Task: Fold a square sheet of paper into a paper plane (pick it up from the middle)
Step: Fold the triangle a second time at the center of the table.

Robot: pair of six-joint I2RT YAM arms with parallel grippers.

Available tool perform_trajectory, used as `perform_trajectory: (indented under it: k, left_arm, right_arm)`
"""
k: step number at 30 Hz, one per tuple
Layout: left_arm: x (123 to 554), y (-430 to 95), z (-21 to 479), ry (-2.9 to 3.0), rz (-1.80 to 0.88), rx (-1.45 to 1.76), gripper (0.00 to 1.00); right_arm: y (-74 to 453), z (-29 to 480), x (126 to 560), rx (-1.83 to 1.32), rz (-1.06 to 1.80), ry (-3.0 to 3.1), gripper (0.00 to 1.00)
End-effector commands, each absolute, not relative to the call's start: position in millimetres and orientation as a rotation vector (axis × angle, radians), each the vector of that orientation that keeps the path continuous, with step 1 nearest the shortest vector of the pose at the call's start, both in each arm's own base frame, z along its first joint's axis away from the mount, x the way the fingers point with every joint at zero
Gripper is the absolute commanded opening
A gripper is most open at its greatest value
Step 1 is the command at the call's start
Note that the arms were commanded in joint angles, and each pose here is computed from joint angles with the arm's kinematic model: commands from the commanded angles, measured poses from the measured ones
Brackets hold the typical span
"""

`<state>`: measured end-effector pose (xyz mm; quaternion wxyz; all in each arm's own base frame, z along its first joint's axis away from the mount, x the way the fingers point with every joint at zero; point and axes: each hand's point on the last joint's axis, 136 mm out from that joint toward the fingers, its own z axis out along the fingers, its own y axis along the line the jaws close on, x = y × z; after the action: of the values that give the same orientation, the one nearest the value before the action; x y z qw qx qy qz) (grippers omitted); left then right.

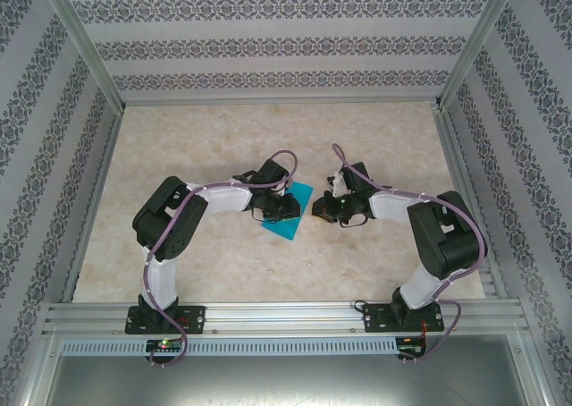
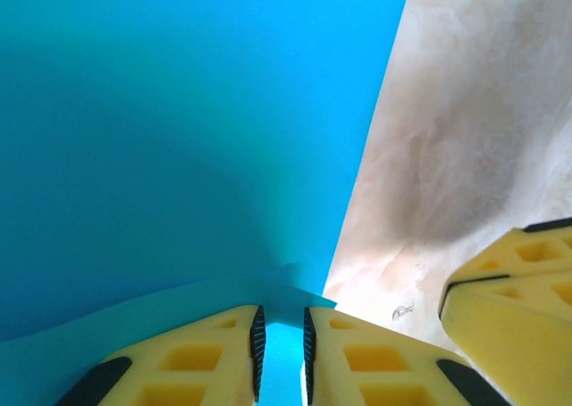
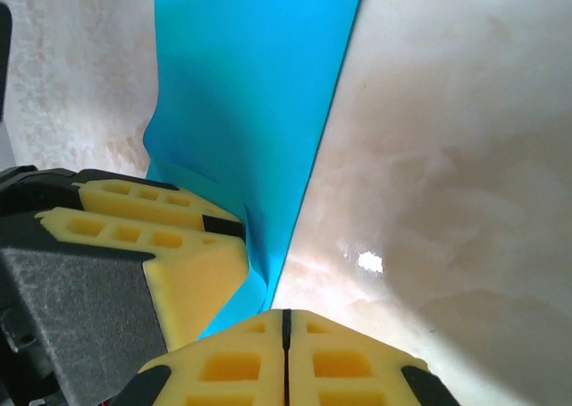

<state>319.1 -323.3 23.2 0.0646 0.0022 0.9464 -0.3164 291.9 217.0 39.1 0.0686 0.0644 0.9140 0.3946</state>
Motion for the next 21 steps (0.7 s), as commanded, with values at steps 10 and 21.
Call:
perform_trajectory:
  k: [10, 21]
  left_arm:
    - [313, -321, 22, 2.861, -0.922, 0.007, 0.07]
    - [310, -317, 17, 2.876, -0.899, 0.029, 0.02]
  right_arm:
    - [235, 44, 288, 0.202, 1.301, 2.715, 0.04]
    - [251, 42, 298, 0.205, 1.344, 2.707, 0.0]
